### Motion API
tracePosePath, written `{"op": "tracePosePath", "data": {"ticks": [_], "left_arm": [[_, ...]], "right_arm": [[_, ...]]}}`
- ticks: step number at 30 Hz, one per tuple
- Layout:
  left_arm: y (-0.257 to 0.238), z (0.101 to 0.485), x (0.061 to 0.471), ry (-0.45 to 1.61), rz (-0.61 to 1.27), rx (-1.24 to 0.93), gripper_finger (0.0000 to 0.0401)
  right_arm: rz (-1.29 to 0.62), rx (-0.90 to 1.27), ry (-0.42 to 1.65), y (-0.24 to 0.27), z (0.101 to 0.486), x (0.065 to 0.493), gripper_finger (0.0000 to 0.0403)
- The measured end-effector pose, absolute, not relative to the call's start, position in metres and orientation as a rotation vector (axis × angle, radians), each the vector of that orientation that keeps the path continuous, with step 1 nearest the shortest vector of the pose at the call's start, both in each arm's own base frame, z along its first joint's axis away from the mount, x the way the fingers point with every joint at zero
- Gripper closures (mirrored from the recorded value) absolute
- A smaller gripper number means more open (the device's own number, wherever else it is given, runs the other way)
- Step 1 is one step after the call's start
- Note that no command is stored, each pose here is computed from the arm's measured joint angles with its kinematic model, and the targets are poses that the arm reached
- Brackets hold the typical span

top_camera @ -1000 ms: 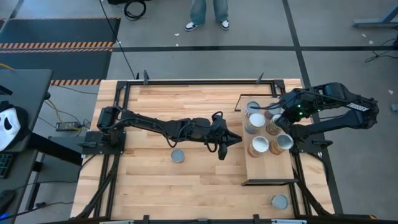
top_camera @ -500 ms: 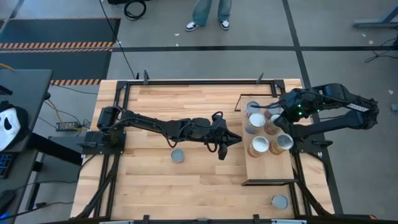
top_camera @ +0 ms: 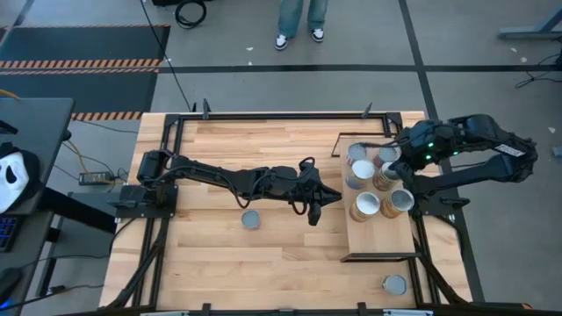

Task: Pick and place cans onto a shelf
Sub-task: Adjust the canned goods on the shelf

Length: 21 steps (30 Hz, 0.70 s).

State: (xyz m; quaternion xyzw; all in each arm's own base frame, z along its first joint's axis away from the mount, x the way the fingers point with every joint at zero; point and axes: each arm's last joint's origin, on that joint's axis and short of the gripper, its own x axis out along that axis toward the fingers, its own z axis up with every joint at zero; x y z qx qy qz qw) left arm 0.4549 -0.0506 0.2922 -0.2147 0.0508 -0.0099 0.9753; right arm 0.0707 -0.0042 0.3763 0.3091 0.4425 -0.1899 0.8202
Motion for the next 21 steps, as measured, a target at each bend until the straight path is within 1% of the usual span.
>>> {"op": "tracePosePath", "data": {"ticks": [2,5,7,14,19,21], "left_arm": [[-0.051,0.292,0.455,0.102,-0.020,-0.433,0.0353],[-0.051,0.292,0.455,0.102,-0.020,-0.433,0.0353],[-0.050,0.292,0.455,0.102,-0.020,-0.433,0.0353],[-0.050,0.291,0.455,0.105,0.002,-0.426,0.0353],[-0.049,0.288,0.454,0.139,0.017,-0.421,0.0353],[-0.050,0.286,0.454,0.155,0.020,-0.417,0.0353]], "right_arm": [[-0.336,0.645,0.910,-0.003,0.388,0.066,0.0401],[-0.118,0.594,0.911,0.002,0.401,0.058,0.0401],[-0.023,0.605,0.948,0.005,0.402,0.055,0.0401],[0.108,0.647,1.103,0.011,0.379,0.063,0.0402],[0.164,0.608,1.189,0.017,0.371,0.067,0.0402],[0.154,0.565,1.202,0.018,0.370,0.070,0.0402]]}}
